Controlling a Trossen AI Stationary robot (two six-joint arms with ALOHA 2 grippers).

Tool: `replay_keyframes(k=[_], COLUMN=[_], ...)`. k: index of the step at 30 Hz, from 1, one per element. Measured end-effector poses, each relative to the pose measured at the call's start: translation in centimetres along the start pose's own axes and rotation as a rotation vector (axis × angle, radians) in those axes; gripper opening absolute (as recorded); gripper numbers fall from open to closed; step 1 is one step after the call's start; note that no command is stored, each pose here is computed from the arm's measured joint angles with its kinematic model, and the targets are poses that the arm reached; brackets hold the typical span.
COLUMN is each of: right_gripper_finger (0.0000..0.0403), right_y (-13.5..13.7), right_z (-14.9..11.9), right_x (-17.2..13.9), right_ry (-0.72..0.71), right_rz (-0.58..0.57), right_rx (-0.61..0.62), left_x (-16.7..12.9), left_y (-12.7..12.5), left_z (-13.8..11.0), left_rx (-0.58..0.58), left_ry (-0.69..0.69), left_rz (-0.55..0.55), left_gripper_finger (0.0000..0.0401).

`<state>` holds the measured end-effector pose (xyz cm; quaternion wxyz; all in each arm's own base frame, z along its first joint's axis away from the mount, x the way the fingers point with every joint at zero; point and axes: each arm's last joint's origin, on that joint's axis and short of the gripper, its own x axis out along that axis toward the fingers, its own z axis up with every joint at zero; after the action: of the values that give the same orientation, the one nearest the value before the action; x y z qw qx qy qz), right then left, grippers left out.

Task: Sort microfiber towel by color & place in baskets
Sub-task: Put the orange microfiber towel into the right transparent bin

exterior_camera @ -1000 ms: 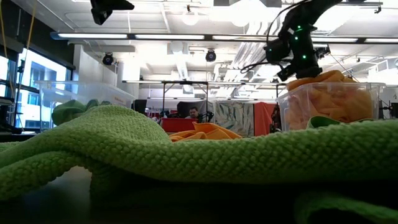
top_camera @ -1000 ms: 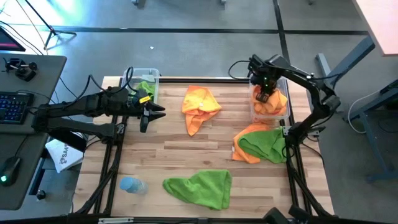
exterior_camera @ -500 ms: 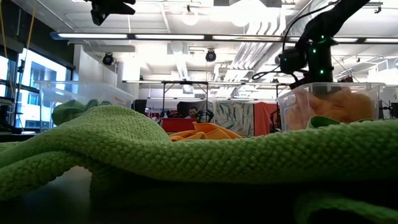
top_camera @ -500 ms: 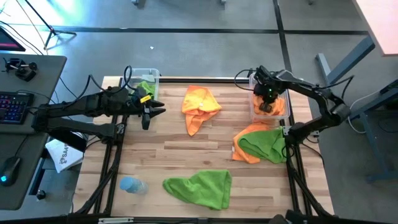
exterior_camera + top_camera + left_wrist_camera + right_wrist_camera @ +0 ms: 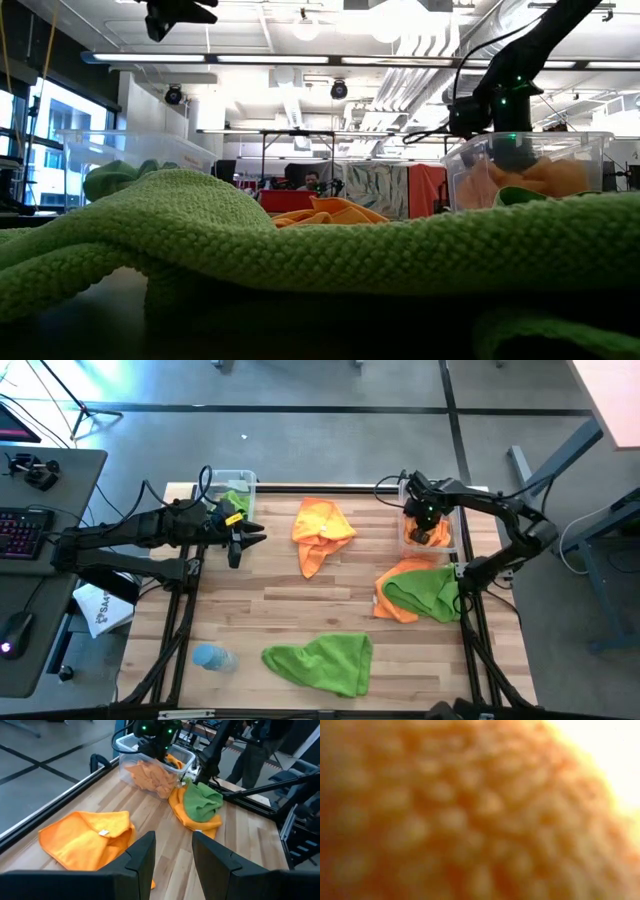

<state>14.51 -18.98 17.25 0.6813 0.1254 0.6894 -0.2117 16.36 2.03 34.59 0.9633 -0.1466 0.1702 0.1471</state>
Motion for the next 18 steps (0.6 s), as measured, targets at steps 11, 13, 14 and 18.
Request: replay_keyframes(k=[11,13,14,18], right_gripper_finger=[0.0025,0.0044,0.0056,0.0101], right_y=[-0.2,-0.3,-0.3,-0.5], right_z=[0.3,0.2,0.2,-0.1], right_x=[0.2,-0.6,-1.1,-3.6], right_ry=[0.020,0.023,0.020,0.006], right_rz=[0.003,0.003,0.003,-0.002], right_rx=[0.001,-0.002,-0.001,0.004], left_x=[0.0,0.0,0.0,0.0], left_y=[0.0,0.0,0.0,0.0], left_z=[0.0,0.0,0.0,0.0], left_rx=[-0.002,-0.002,-0.002,-0.001], left_ry=[0.000,0.000,0.001,0.002], left_rz=[0.000,0.000,0.000,-0.005], left_gripper_finger=[0.0117,0.0117,0.0117,0.0117])
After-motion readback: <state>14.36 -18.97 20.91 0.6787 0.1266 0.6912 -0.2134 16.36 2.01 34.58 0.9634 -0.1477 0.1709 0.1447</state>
